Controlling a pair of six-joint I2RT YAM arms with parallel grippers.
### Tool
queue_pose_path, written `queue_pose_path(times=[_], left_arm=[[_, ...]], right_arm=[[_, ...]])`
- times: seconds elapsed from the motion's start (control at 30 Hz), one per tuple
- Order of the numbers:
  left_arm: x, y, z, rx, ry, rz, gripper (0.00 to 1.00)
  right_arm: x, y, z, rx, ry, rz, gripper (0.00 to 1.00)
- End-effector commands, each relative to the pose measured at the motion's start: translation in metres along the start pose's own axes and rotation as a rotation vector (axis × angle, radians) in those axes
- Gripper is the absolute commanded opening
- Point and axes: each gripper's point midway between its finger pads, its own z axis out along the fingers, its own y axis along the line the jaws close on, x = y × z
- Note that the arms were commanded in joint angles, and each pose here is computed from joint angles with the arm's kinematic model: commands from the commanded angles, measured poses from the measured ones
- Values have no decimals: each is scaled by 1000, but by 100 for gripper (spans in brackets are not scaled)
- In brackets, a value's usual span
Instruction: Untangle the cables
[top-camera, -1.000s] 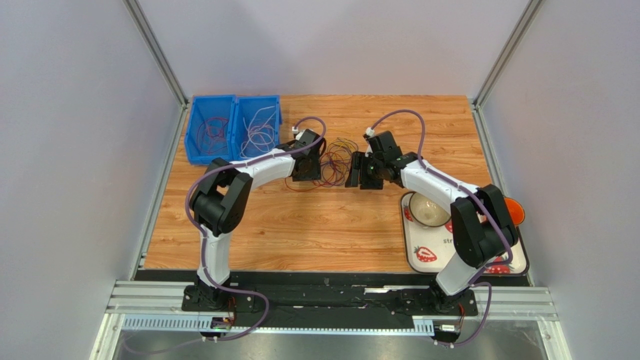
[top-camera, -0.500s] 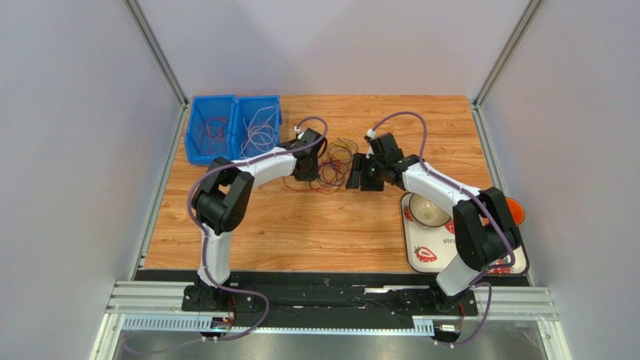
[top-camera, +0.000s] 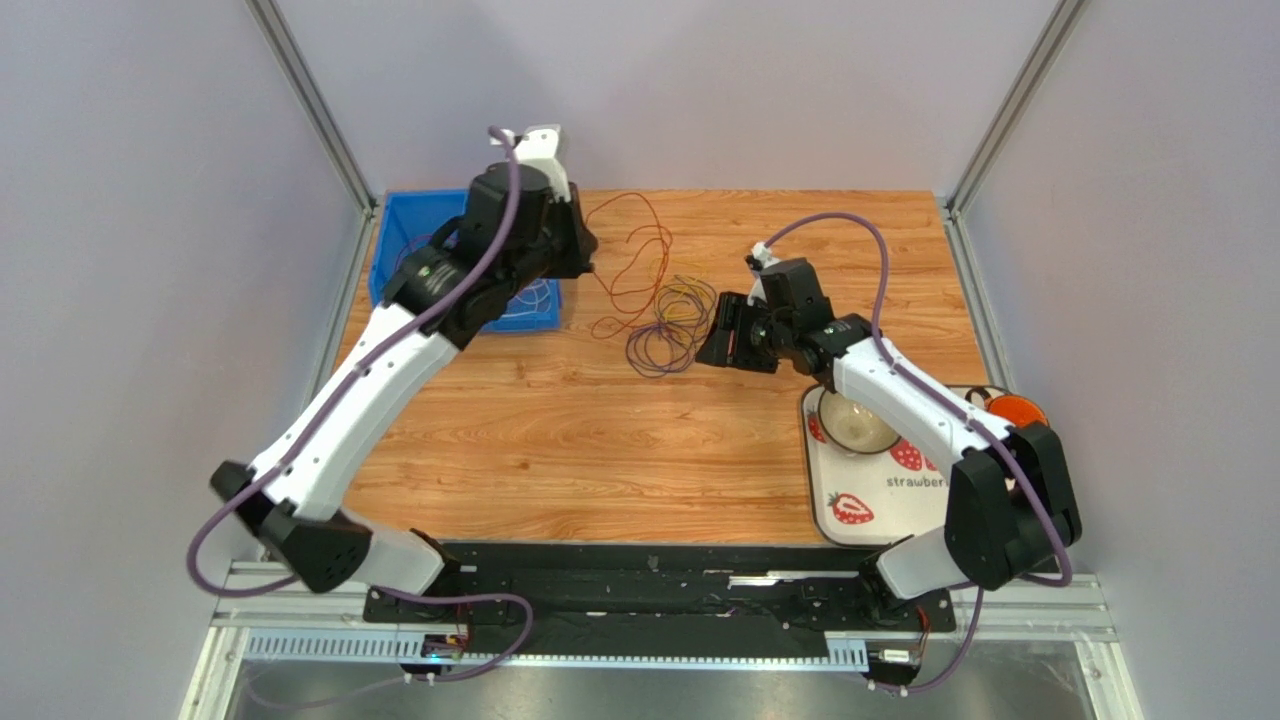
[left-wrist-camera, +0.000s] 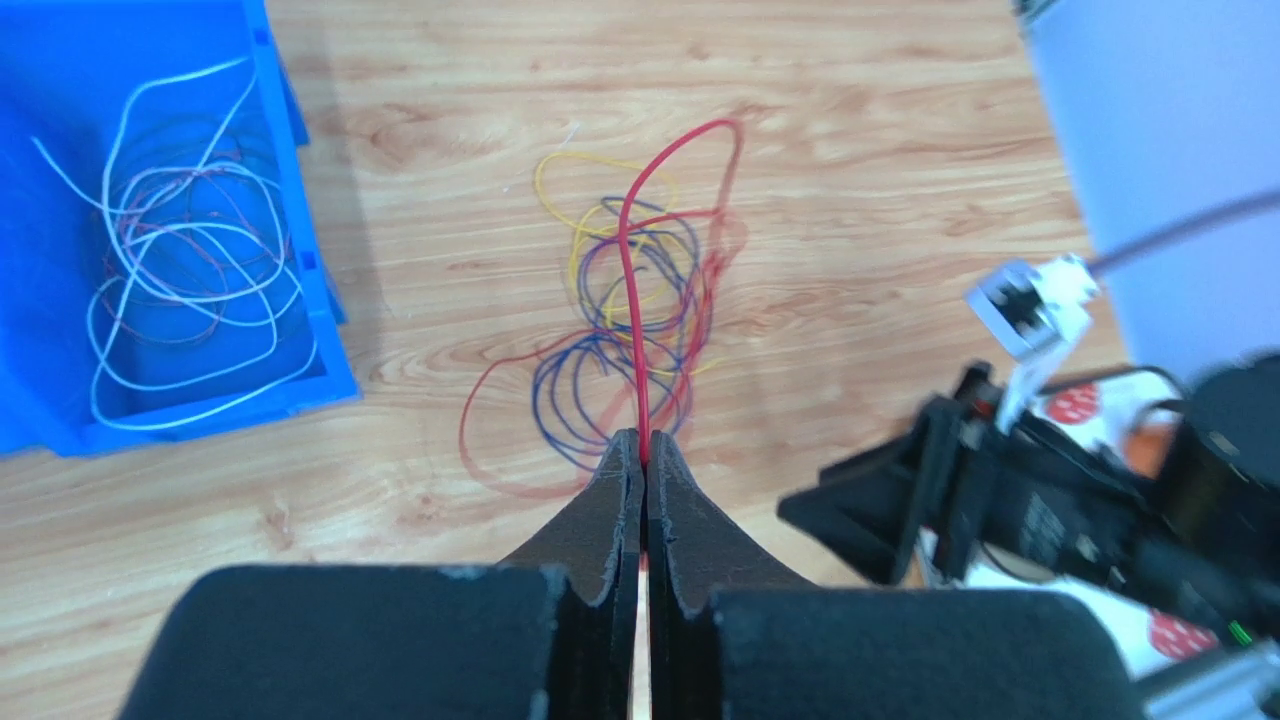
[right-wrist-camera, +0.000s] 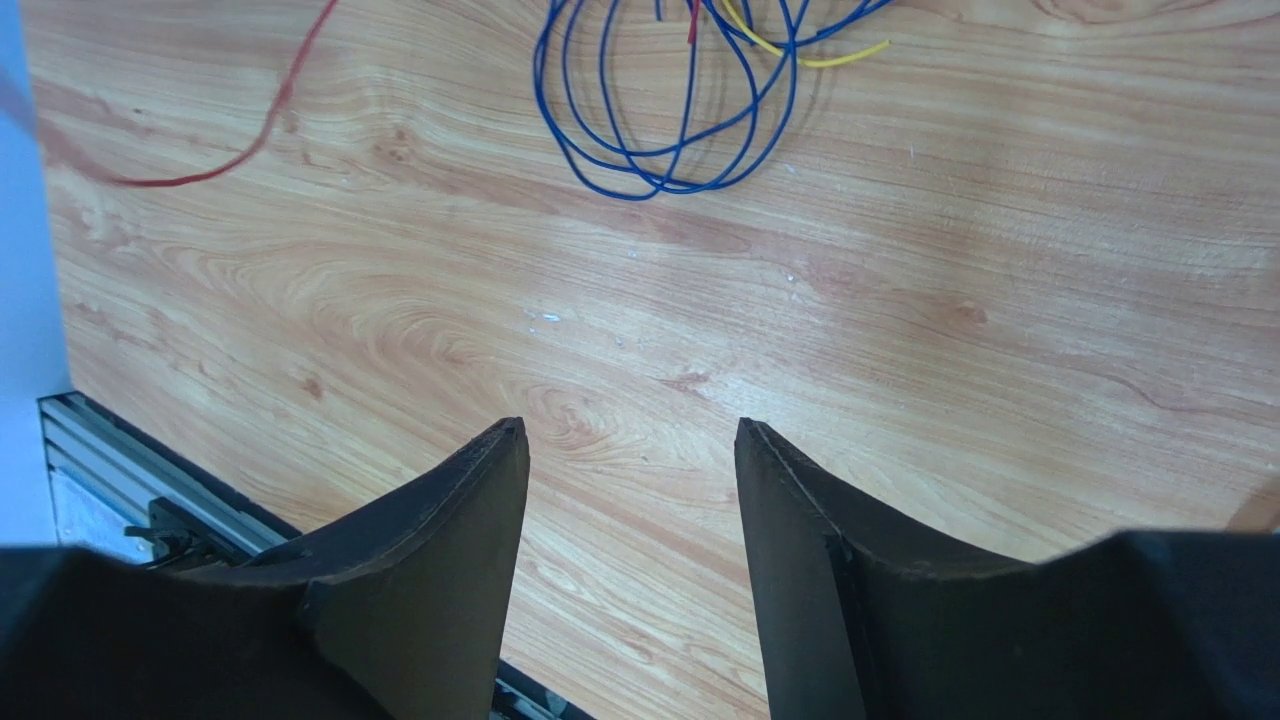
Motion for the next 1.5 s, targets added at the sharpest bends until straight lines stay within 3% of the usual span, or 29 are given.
queue_pose_path(times=[0.0,0.03,0.07,0.13,0.23,0.43,0.6,0.83,0.97,1.17,1.27,1.47], left_arm=[[61,16,-26,-4,178,23,0],[70,18,-28,-2,194,19,6],[80,22,-29,-8,215,17,19],[110,34,-31,-32,267,16,61],[141,50,-32,-69,327,16,74],[170,49,-30,-47,382,37,73],[195,16,-17,57,406,171,70],[241,4,9,1,495,266,70],[253,24,17,-244,475,49,67],[279,18,29,-300,393,-353,68],[289,18,32,-329,394,-469,67],[294,21,40,-387,362,-572,66]], right_arm=[[-2,4,-18,-15,-38,13,57],[0,4,-19,-15,-38,18,57],[2,4,-23,-18,-41,17,57],[4,3,-25,-20,-41,20,57],[6,4,-29,-28,-41,23,58],[11,3,-33,-27,-43,27,58],[14,-1,-33,-13,-38,25,58],[15,-12,-41,36,-54,3,58],[21,-16,-42,47,-46,1,58],[26,-17,-41,39,-34,6,58],[27,-16,-43,33,-39,5,58],[33,-19,-45,35,-39,1,58]])
